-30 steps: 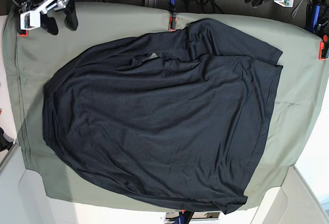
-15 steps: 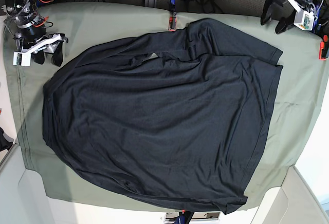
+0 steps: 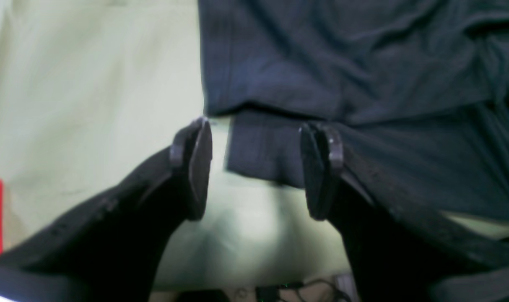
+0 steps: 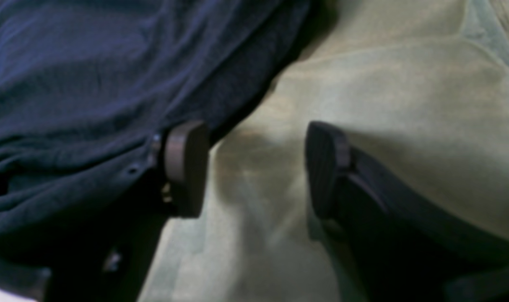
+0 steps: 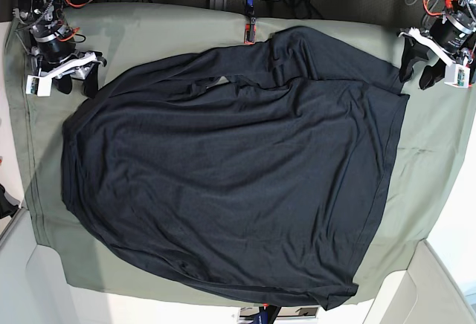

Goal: Fold the T-shirt properly
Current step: 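Lower both grippers and grasp the navy shirt's shoulder corners, then lift the shirt with both grippers and drag it toward the robot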

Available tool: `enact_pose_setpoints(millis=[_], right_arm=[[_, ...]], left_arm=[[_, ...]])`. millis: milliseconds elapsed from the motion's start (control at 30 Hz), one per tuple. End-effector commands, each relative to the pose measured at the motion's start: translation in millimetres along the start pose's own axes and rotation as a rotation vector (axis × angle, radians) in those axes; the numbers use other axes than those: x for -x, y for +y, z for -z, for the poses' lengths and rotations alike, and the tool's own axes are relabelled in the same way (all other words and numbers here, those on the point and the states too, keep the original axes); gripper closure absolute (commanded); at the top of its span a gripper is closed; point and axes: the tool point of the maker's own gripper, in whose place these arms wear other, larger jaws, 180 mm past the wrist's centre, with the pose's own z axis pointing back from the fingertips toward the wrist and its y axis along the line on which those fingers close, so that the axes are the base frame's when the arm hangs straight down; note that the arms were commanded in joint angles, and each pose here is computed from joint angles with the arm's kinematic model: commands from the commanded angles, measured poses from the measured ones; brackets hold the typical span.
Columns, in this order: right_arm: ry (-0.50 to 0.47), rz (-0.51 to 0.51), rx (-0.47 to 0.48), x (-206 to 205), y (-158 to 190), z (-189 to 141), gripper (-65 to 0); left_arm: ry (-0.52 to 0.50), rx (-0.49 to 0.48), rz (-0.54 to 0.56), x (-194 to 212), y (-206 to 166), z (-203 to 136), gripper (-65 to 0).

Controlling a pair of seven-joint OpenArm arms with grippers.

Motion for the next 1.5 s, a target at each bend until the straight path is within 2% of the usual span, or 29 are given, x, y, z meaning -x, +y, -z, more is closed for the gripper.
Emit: enact_pose_setpoints(millis=[0, 100, 267, 433, 600, 667, 733, 900, 1167, 1200, 1233, 1367, 1400, 1467], right_arm=[[-0.017, -0.014, -0.003, -7, -1, -1, -37.0], [-0.016, -0.014, -0.002, -7, -1, -1, -37.0], [-0.016, -0.013, -0.002, -7, -1, -1, -37.0], [-0.016, -0.012, -0.003, -7, 0, -1, -37.0], [-0.017, -0.011, -0.003, -7, 0, -1, -37.0], [-0.021, -0.012, -0.004, -8, 0, -1, -37.0], [-0.029, -0.009, -0.008, -12, 2, 1, -37.0], [-0.067, 0.022, -0.032, -23, 16, 9, -37.0], [-0.086, 0.036, -0.026, -28, 29, 18, -36.8], [-0.086, 0.038, -0.020, -28, 28, 18, -35.6], [-0.085, 0.035, -0.017, -28, 28, 18, -31.1], [-0.076, -0.006, -0.006, -26, 26, 18, -3.4], [-0.070, -0.020, 0.000, -25, 25, 18, 0.0], [-0.041, -0.039, 0.017, -20, 21, 17, 0.0]], left_arm=[[-0.036, -0.005, -0.013, -11, 9, 1, -36.2], [-0.014, -0.007, -0.095, -2, 18, 12, -36.2], [0.030, 0.057, -0.162, 17, 6, 35, -36.2], [0.075, 0.102, -0.168, 31, -10, 47, -36.2], [0.221, 0.120, -0.162, 57, -16, 43, -36.0], [0.287, 0.138, -0.154, 70, -20, 39, -31.4], [0.326, 0.178, -0.133, 76, -27, 36, -20.6], [0.336, 0.180, -0.132, 78, -27, 35, -0.2], [0.353, 0.174, -0.129, 79, -24, 33, 0.0], [0.356, 0.169, -0.131, 79, -22, 32, 0.0], [0.355, 0.160, -0.135, 78, -19, 31, 0.0], [0.289, 0.127, -0.227, 59, -1, 24, 0.0], [0.263, 0.126, -0.263, 51, 4, 21, 0.0], [0.224, 0.125, -0.321, 37, 11, 13, 0.0]])
